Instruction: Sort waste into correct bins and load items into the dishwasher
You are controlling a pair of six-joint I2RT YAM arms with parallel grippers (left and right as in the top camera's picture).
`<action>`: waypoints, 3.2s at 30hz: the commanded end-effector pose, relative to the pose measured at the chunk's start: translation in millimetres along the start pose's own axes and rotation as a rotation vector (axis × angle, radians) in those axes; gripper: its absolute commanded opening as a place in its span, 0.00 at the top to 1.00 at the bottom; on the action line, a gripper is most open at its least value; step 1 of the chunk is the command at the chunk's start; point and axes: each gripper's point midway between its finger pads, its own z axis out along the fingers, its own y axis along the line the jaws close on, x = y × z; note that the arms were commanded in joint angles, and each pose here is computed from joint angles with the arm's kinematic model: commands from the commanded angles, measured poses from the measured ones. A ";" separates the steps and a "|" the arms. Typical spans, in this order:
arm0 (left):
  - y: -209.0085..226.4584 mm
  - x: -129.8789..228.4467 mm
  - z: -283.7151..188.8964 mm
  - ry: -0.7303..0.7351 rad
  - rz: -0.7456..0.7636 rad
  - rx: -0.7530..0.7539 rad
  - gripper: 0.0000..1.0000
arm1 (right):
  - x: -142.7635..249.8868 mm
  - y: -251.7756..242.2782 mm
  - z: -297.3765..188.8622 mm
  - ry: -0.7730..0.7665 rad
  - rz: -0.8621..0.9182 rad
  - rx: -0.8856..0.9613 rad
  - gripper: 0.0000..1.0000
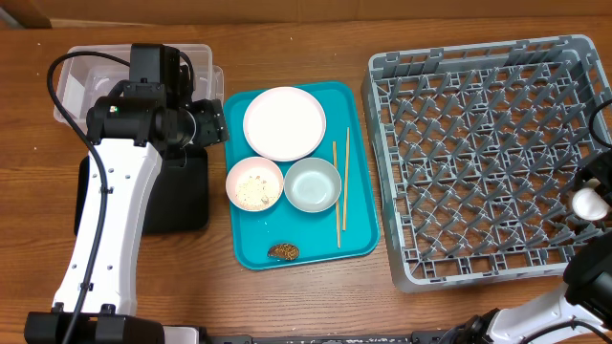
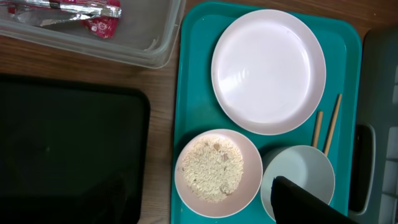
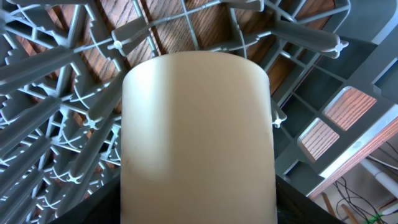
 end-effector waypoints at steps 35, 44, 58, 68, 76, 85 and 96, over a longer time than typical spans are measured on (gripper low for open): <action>-1.2 5.9 -3.3 0.012 0.026 -0.001 0.15 | 46.9 127.9 -66.5 -0.080 -0.433 -0.551 0.06; -36.9 22.7 0.4 0.044 0.160 0.041 0.16 | 122.3 176.9 -100.1 -0.167 -0.719 -0.526 0.05; -65.0 46.6 14.6 0.109 0.295 0.035 0.16 | 168.6 202.9 -85.7 -0.176 -0.895 -0.393 0.03; -60.2 68.6 16.7 0.191 0.287 0.016 0.18 | 168.1 203.5 -85.9 -0.179 -0.896 -0.394 0.00; -62.3 106.0 34.3 0.282 0.348 -0.003 0.19 | 168.1 203.6 -85.1 -0.177 -0.896 -0.393 0.00; -60.6 146.6 77.9 0.309 0.450 -0.034 0.31 | 168.0 203.6 -84.9 -0.177 -0.896 -0.392 0.00; -48.2 144.2 106.6 0.203 0.489 -0.122 0.41 | 168.2 203.3 -84.8 -0.175 -0.896 -0.391 0.00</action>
